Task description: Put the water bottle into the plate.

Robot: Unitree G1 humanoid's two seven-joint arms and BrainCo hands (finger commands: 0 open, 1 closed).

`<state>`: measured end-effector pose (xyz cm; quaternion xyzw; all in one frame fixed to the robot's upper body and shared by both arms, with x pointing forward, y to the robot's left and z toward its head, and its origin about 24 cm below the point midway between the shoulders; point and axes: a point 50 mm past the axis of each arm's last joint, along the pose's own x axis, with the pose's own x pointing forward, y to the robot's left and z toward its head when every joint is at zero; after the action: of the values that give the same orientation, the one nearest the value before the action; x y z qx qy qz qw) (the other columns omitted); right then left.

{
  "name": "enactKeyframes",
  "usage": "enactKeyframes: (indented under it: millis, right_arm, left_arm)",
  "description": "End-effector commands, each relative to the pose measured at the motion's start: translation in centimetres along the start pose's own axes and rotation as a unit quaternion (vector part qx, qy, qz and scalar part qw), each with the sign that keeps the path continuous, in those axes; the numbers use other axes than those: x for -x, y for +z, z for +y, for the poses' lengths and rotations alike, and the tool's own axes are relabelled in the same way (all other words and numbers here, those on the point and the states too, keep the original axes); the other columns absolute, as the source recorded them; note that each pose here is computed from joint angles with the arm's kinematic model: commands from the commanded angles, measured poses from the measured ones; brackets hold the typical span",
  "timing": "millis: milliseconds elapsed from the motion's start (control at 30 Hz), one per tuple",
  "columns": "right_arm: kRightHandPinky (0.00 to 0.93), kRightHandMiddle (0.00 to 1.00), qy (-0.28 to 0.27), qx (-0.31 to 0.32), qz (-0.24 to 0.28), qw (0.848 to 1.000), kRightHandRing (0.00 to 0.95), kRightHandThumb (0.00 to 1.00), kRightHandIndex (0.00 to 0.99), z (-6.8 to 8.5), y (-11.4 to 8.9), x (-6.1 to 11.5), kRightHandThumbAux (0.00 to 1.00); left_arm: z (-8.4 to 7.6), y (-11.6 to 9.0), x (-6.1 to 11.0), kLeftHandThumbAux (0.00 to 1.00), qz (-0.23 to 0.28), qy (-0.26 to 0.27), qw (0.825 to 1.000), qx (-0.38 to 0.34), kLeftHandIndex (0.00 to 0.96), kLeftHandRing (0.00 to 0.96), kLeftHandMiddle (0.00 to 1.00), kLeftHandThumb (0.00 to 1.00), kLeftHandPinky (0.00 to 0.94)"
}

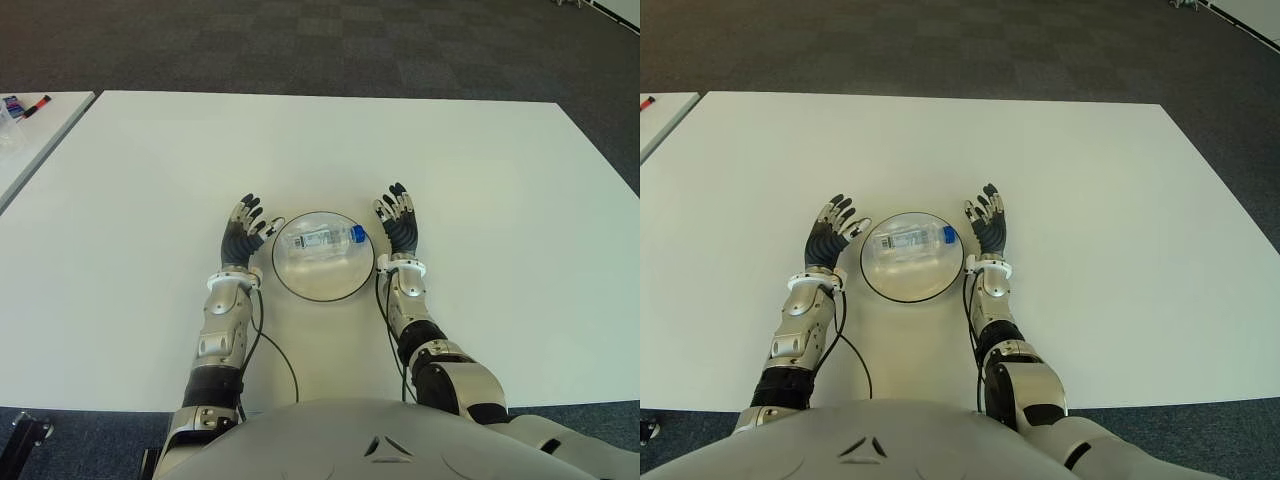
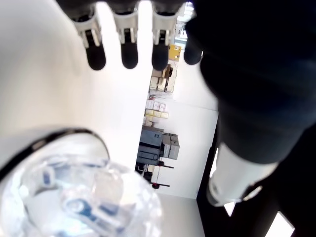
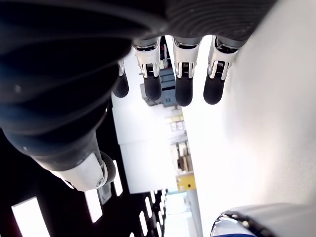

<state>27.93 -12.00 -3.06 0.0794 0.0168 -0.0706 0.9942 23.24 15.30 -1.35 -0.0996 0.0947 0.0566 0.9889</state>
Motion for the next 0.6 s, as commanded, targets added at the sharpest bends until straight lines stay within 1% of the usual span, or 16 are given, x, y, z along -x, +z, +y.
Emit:
enactKeyframes:
  millis: [33,300,600]
  right_arm:
    - [0.144,0.094,-0.009,-0.005,0.068,0.998,0.100,0.024,0.080,0.00,-2.92,2.62,0.707]
    - [0.142,0.093,-0.010,0.003,0.065,0.998,0.095,0.013,0.079,-0.01,-2.85,2.68,0.712]
    - [0.146,0.100,-0.008,0.001,0.060,0.998,0.097,0.000,0.087,0.00,-2.73,2.75,0.711]
  left_arm:
    - [-0.66,-0.76,0.48,0.842,0.035,0.015,0.999,0.024,0.090,0.091,0.092,0.013,0.132]
    - [-0.90,-0.94,0.73,0.846,0.060,0.025,0.997,0.029,0.071,0.080,0.080,0.015,0.131]
    - [-1.14,-1.04,0.91,0.853,0.072,0.031,0.996,0.035,0.069,0.082,0.081,0.018,0.136]
